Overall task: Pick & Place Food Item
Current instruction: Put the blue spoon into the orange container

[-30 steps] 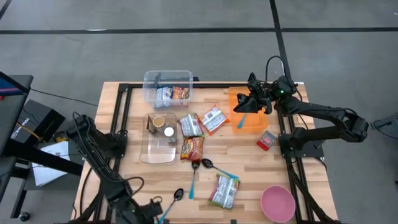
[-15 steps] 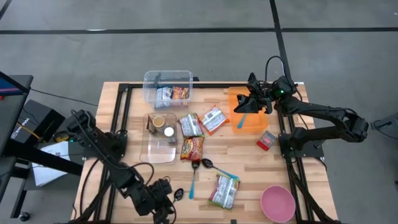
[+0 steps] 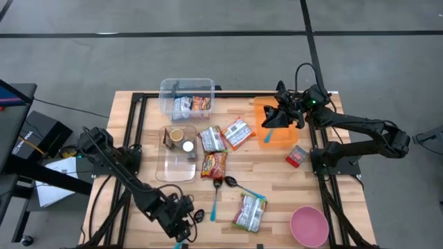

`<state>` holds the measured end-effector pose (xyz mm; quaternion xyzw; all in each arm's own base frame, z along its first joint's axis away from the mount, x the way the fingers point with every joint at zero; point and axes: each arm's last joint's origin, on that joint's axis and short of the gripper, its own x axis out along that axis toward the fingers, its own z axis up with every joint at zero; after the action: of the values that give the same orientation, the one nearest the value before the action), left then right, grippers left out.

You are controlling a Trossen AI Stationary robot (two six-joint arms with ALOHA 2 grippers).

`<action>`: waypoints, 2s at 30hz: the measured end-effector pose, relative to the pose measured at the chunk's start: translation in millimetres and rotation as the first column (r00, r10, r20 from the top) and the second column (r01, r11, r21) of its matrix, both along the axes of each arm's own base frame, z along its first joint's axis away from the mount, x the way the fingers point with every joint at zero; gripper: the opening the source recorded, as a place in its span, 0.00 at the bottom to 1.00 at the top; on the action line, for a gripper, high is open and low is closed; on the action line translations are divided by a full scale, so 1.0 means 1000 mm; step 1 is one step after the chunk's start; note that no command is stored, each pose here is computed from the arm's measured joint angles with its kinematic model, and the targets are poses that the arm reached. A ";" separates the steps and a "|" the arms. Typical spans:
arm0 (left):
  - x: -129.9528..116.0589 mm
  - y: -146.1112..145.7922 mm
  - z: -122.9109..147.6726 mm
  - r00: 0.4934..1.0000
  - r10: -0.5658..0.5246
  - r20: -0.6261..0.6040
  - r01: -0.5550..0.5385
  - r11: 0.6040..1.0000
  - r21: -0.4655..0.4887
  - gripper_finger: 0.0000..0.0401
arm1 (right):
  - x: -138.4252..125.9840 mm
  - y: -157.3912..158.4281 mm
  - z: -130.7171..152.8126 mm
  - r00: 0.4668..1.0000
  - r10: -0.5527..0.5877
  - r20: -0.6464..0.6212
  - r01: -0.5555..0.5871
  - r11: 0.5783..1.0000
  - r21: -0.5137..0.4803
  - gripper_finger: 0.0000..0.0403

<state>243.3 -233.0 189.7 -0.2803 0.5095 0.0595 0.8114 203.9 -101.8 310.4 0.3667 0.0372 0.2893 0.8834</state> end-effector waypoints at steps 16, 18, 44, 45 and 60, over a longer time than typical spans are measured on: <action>0.008 -0.026 -0.041 0.991 0.091 -0.102 -0.103 0.988 -0.114 0.45 | -0.003 -0.003 -0.001 1.000 0.028 -0.003 -0.028 0.999 -0.028 0.18; 0.010 -0.025 -0.043 0.987 0.101 -0.126 -0.112 0.990 -0.082 0.44 | -0.005 -0.005 -0.001 1.000 0.026 -0.005 -0.026 0.999 -0.031 0.18; 0.031 -0.029 -0.053 0.948 0.242 -0.207 -0.237 0.970 0.050 0.22 | -0.008 -0.010 -0.001 1.000 0.027 -0.003 -0.027 0.998 -0.054 0.18; 0.031 -0.029 -0.053 0.948 0.242 -0.208 -0.237 0.970 0.052 0.22 | -0.008 -0.010 -0.001 1.000 0.026 0.001 -0.026 0.998 -0.058 0.18; 0.035 -0.026 -0.061 0.935 0.253 -0.248 -0.250 0.967 0.046 0.03 | -0.008 -0.010 -0.001 1.000 0.024 0.016 -0.022 0.996 -0.082 0.18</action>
<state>278.2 -259.3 128.2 -0.3278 0.5679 0.2013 0.7277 196.3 -111.4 309.2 0.3271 0.0457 0.3009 0.8946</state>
